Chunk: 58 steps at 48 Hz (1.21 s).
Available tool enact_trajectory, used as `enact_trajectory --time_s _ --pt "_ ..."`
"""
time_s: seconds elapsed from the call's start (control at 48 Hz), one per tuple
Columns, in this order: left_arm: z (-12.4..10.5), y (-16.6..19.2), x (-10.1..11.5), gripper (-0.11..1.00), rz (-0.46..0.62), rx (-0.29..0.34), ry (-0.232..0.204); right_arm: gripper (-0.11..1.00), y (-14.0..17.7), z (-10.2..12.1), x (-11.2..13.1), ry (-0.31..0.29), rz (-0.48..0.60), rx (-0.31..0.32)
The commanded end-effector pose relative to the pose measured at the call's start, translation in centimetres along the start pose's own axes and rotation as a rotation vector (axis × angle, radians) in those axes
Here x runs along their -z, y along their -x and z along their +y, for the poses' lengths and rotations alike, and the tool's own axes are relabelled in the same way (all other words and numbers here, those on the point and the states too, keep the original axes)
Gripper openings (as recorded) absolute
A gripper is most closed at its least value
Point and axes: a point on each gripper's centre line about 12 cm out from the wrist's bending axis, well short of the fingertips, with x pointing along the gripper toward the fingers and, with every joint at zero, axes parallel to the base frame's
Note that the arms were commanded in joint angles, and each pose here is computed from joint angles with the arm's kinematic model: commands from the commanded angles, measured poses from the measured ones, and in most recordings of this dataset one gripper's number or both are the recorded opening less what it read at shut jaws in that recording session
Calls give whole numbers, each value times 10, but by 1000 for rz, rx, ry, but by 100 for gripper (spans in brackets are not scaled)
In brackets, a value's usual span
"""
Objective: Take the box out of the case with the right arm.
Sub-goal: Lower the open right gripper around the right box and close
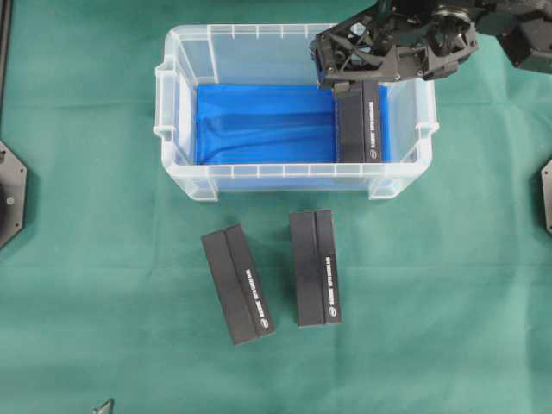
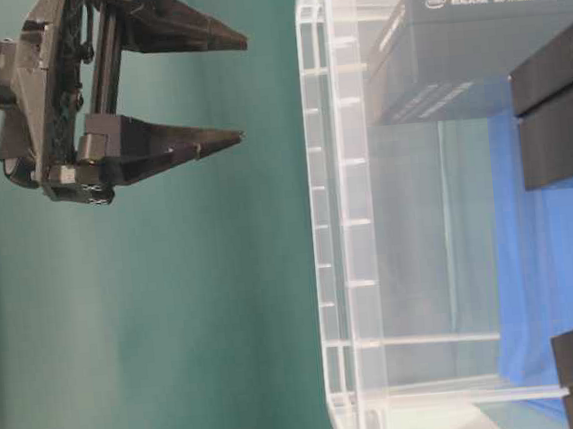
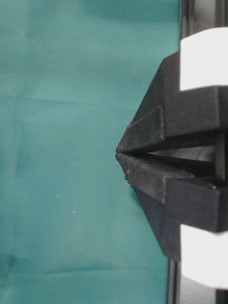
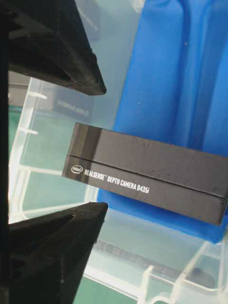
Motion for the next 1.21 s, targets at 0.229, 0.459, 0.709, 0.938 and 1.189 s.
enact_trajectory --time_s 0.229,0.459,0.709,0.938,1.189 --pt "0 5 -3 0 -20 1 3 89 12 1 0 -4 -7 -33" --pt "0 5 -3 0 -20 1 2 89 9 1 -1 -6 -6 -27" --pt "0 5 -3 0 -20 2 0 89 7 0 0 -5 -5 -19" --pt "0 5 -3 0 -20 2 0 89 -2 -5 3 -12 3 7" --pt "0 4 -4 0 -17 1 0 89 -25 -13 7 -35 9 18"
